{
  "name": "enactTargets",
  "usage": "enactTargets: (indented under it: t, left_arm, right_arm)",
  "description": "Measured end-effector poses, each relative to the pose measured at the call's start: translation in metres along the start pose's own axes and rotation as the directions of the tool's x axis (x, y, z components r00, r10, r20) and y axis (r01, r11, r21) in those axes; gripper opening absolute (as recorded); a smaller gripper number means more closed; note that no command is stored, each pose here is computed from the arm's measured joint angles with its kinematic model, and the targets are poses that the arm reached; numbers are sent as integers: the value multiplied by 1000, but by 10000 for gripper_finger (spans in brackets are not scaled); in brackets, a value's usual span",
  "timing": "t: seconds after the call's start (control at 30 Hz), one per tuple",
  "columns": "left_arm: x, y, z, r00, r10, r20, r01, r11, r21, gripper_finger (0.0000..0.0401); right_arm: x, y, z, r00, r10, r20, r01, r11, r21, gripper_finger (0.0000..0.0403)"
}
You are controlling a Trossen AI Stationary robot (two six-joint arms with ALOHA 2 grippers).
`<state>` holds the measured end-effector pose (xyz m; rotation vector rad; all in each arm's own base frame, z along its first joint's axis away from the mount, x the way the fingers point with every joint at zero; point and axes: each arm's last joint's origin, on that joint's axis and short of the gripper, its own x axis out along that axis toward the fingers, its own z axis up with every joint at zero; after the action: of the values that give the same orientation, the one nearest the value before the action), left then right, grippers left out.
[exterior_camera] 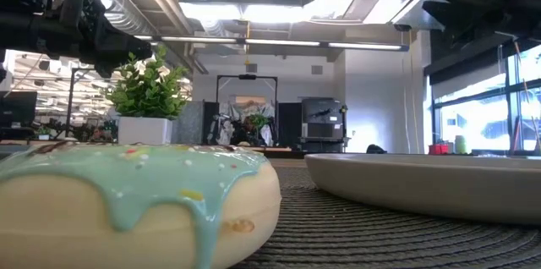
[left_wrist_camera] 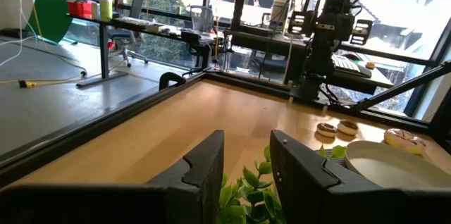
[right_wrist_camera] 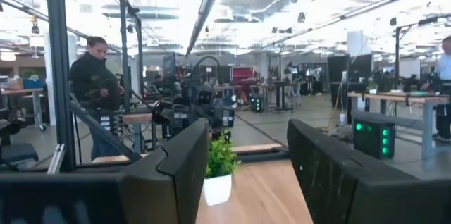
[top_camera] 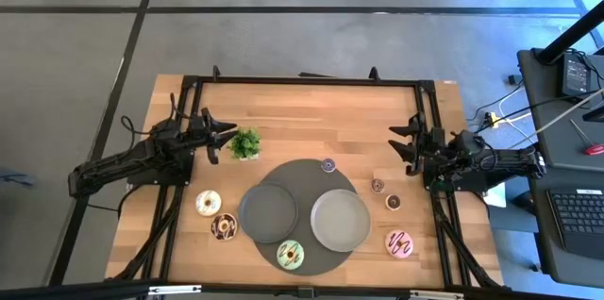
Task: Pick & Place donuts
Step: Put the small purple donut on the light gray plate
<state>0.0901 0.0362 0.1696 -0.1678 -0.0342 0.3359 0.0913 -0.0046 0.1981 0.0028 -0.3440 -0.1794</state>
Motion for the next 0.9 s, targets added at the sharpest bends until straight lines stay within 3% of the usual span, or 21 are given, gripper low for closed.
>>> enactTargets:
  t: [0.33,0.53,0.7,0.9]
  left_arm:
    - [0,0,0,1000,0,0,0,1000,0,112]
    - [0,0,0,1000,0,0,0,1000,0,112]
    - [0,0,0,1000,0,0,0,1000,0,112]
    - [0,0,0,1000,0,0,0,1000,0,111]
  right_arm:
    - [11,1,27,1000,-2,11,2,999,-48,195]
    - [39,6,33,982,1,-188,-10,999,-50,195]
    - [70,11,14,876,-58,-480,34,998,-60,195]
    - [104,15,-29,713,-89,-696,81,996,-44,195]
